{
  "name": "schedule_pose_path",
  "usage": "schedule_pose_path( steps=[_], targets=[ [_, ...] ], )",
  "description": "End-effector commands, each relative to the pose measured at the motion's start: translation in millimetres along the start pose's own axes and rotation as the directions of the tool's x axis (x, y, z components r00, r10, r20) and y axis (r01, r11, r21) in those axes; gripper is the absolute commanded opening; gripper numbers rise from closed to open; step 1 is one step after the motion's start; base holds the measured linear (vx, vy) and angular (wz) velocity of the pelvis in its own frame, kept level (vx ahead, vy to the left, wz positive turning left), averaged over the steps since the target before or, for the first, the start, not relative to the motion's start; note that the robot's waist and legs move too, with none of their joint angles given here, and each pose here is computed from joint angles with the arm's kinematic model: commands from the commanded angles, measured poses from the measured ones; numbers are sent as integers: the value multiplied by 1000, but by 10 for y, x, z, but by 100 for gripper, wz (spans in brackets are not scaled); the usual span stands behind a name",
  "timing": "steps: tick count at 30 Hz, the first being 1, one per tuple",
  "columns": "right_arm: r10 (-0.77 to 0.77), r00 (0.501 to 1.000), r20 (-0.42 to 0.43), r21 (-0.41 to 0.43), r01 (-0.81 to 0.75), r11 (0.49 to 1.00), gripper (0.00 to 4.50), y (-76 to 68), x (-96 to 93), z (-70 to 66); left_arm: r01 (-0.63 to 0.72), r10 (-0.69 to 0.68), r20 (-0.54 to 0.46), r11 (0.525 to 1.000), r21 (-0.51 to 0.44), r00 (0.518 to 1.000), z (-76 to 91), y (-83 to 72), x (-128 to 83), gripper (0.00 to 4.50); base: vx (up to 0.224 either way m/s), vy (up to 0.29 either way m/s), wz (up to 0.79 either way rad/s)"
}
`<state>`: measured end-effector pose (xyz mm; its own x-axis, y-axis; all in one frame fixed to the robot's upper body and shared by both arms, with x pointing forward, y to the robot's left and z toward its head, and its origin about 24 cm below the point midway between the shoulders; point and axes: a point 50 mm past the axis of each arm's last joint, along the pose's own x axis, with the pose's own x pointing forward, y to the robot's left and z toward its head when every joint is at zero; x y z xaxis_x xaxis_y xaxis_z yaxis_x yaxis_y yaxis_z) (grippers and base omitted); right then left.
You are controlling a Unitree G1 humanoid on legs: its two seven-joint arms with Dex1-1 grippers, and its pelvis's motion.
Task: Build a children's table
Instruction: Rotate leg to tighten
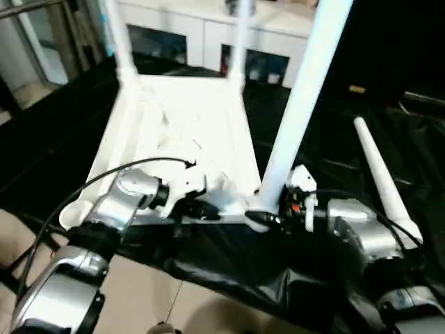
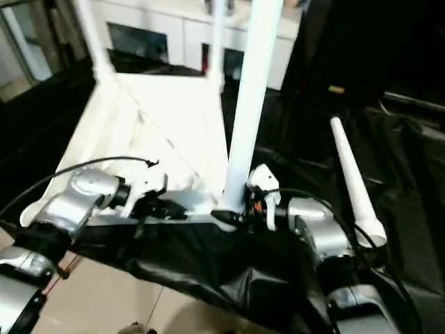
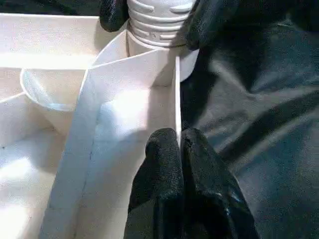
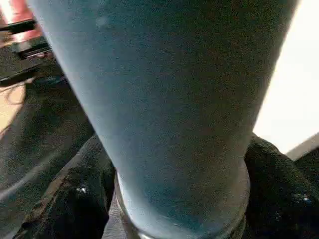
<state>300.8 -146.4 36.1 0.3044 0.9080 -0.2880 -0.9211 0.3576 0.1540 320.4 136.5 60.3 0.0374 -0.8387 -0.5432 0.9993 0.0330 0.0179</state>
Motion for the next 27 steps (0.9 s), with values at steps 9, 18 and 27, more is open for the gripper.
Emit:
schedule_pose_path(
  steps=[9,18,27],
  targets=[
    [3,1000,4,44,-3,999,279,76,115,-46,-28,26,57,999,39,998,196,40,145,0,0,0,0],
    [-577,815,-49,229,571,788,276,-302,348,-136,-298,301,91,953,-50,949,453,277,452,0,0,0,0],
    [-664,748,-26,272,644,715,348,-298,588,-54,-353,359,113,933,-71,926,619,297,670,0,0,0,0]
  ],
)
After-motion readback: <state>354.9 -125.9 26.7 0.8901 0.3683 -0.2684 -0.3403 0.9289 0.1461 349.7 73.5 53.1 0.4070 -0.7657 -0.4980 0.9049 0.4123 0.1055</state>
